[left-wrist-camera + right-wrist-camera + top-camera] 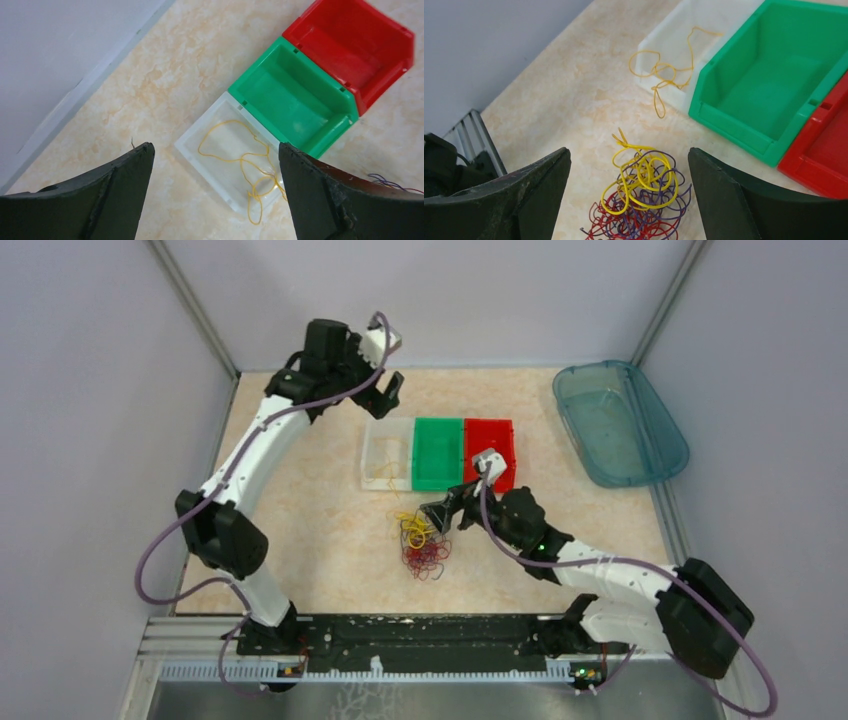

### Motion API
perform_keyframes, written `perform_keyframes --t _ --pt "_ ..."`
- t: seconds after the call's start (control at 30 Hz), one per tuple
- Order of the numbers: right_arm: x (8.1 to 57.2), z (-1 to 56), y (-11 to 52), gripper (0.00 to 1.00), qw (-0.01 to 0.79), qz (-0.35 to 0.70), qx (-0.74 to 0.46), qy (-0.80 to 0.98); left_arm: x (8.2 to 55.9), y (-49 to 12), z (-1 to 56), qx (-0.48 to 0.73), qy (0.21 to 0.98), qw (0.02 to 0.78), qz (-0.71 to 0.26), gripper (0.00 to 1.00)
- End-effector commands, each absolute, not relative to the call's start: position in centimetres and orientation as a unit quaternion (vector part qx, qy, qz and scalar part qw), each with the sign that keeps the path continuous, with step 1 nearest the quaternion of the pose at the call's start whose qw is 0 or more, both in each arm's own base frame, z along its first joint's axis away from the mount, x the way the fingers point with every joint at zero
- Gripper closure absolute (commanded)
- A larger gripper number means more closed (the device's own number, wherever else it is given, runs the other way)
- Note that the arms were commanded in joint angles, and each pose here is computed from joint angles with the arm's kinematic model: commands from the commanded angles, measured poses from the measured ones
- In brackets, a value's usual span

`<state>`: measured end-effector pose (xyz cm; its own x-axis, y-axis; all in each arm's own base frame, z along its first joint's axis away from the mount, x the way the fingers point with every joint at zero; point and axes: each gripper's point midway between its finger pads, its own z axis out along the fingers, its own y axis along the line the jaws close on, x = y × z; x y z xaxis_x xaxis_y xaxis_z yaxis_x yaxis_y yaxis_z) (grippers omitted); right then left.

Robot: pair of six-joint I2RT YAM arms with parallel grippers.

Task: Untangle the cables
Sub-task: Place the cable in the bin.

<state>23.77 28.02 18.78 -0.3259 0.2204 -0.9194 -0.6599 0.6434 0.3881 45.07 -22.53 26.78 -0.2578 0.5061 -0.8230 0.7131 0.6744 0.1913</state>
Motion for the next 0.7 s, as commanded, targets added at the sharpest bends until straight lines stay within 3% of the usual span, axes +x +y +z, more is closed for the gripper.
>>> perform_keyframes --t 0.0,0.27,0.47,0.57,0.67 --pt "23.9 16.6 30.2 0.13 0.515 0.385 -0.213 0.736 40.5 -20.5 30.9 0.373 0.780 0.473 -0.170 0.01" --pt "25.2 12.7 33.6 0.17 0.471 0.376 -0.273 0.750 36.2 -18.6 24.7 0.391 0.794 0.433 -0.170 0.09" --pt "21.8 8.5 34.4 0.27 0.417 0.388 -0.292 0.768 36.1 -18.6 23.6 0.391 0.796 0.429 -0.172 0.13" --pt "19.8 7.4 33.2 0.40 0.398 0.395 -0.282 0.778 36.0 -18.8 23.6 0.400 0.786 0.437 -0.176 0.14" --pt "18.3 6.8 31.2 0.70 0.387 0.396 -0.262 0.790 35.9 -19.0 22.5 0.411 0.782 0.433 -0.178 0.15"
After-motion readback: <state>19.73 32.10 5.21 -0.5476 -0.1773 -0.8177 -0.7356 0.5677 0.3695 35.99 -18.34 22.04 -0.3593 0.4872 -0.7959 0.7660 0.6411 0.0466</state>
